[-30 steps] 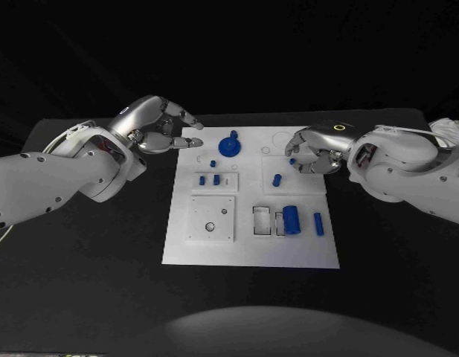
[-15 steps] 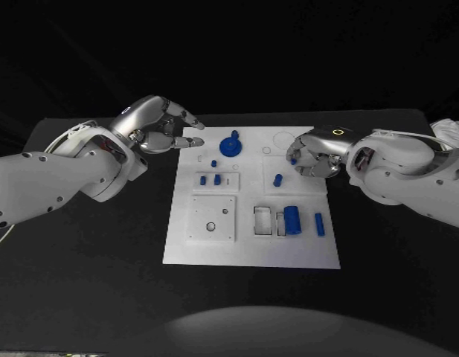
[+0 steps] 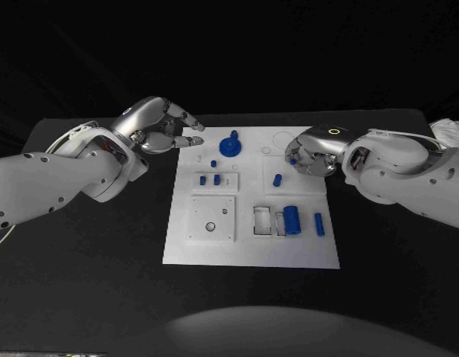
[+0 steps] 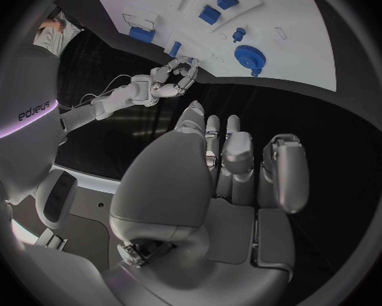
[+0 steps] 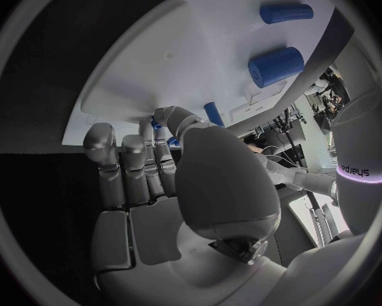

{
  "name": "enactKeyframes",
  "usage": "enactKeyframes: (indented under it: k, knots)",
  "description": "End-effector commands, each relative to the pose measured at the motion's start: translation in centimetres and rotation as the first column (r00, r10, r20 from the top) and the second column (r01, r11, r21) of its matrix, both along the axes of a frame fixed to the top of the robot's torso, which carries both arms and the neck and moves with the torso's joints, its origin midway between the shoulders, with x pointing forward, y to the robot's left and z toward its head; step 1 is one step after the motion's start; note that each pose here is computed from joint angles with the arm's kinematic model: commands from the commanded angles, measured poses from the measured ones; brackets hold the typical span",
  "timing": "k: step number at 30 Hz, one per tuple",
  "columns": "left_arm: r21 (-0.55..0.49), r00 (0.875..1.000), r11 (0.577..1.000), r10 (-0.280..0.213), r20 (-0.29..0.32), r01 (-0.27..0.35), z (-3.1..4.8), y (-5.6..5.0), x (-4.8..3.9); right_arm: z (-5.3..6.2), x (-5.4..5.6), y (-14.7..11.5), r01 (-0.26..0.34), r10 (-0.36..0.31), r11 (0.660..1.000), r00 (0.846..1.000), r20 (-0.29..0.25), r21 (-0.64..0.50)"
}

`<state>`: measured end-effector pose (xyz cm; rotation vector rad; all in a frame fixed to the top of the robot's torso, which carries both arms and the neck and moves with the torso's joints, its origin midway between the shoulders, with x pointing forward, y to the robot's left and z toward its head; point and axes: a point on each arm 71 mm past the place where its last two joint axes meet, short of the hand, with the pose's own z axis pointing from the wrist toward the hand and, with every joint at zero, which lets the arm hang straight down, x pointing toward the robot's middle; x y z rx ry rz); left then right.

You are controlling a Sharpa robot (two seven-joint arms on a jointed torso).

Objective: Assemble the parts on the task board

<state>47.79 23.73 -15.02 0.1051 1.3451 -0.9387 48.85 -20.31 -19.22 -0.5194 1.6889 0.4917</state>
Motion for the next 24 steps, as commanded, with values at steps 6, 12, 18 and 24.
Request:
enactKeyframes:
  k: [6, 12, 18, 24]
  knots:
    - [0.016, 1.000, 1.000, 0.004, -0.006, -0.004, -0.11, -0.15, 0.03, -0.26, 0.01, 0.06, -0.010, 0.010, 1.000, 1.000, 0.011, 0.001]
    - [0.017, 1.000, 1.000, 0.009, -0.005, -0.009, -0.15, -0.15, 0.03, -0.17, 0.03, 0.17, -0.013, 0.013, 1.000, 1.000, 0.025, 0.013]
    - [0.020, 1.000, 1.000, 0.016, -0.011, -0.016, -0.23, -0.11, 0.07, -0.07, 0.10, 0.15, -0.011, 0.011, 1.000, 0.999, 0.039, 0.025]
    - [0.021, 1.000, 1.000, 0.020, -0.014, -0.020, -0.29, -0.05, 0.03, 0.15, 0.02, -0.02, -0.011, 0.008, 0.999, 0.998, 0.055, 0.050]
